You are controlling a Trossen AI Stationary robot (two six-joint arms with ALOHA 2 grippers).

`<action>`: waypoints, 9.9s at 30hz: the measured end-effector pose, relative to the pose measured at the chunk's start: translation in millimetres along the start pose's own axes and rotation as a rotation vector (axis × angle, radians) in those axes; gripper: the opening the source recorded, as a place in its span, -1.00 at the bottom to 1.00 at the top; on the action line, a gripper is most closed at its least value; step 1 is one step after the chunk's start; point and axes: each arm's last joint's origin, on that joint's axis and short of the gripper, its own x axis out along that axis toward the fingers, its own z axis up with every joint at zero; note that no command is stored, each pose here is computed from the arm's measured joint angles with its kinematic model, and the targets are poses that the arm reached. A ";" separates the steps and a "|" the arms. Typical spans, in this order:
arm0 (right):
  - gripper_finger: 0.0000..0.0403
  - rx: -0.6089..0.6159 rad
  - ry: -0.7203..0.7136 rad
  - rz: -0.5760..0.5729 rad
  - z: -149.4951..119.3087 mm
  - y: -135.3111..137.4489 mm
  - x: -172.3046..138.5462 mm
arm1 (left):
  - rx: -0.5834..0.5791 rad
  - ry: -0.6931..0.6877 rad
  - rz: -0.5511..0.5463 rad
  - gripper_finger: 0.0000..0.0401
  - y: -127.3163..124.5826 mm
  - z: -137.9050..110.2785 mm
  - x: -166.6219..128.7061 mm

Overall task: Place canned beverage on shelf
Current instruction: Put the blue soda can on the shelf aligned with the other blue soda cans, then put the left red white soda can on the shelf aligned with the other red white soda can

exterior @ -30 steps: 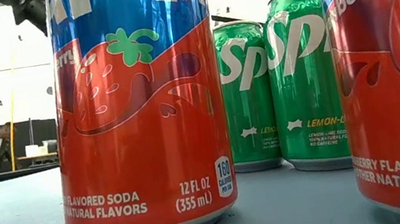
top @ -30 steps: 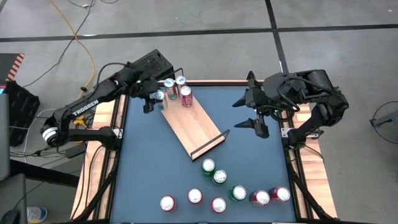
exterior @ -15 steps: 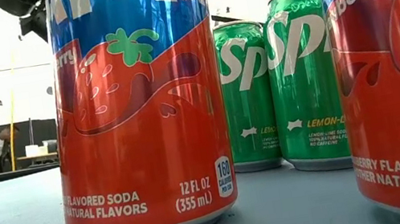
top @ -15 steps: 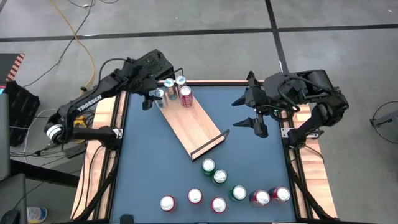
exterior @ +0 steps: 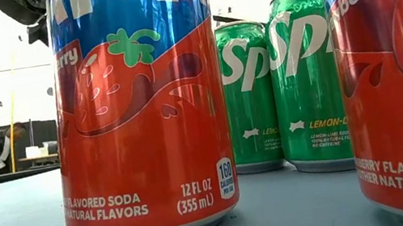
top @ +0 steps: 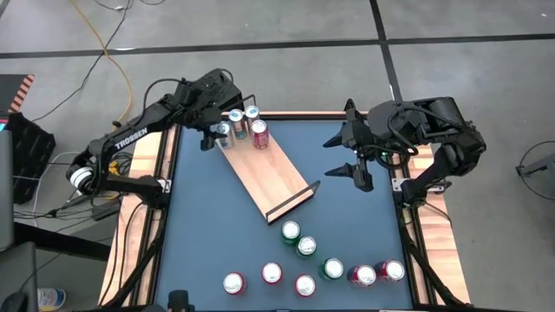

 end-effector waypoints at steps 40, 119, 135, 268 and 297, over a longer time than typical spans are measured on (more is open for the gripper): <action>0.60 0.007 0.005 0.000 -0.5 0.0 0.0 | -0.056 0.067 0.104 0.63 7.9 6.0 -9.6; 0.60 0.443 0.723 -0.238 -180.5 255.2 76.8 | -0.611 -0.476 -0.833 0.63 -312.1 139.4 -106.3; 0.75 0.324 0.854 -0.334 -200.6 234.0 113.6 | -0.659 -0.485 -0.949 0.63 -368.3 142.6 -80.7; 0.86 0.357 0.639 -0.303 -220.0 256.3 53.8 | -0.610 -0.498 -0.932 0.63 -368.6 141.7 -80.6; 0.86 0.258 0.683 -0.353 -236.9 237.2 109.8 | -0.547 -0.405 -0.874 0.63 -371.6 132.5 -74.2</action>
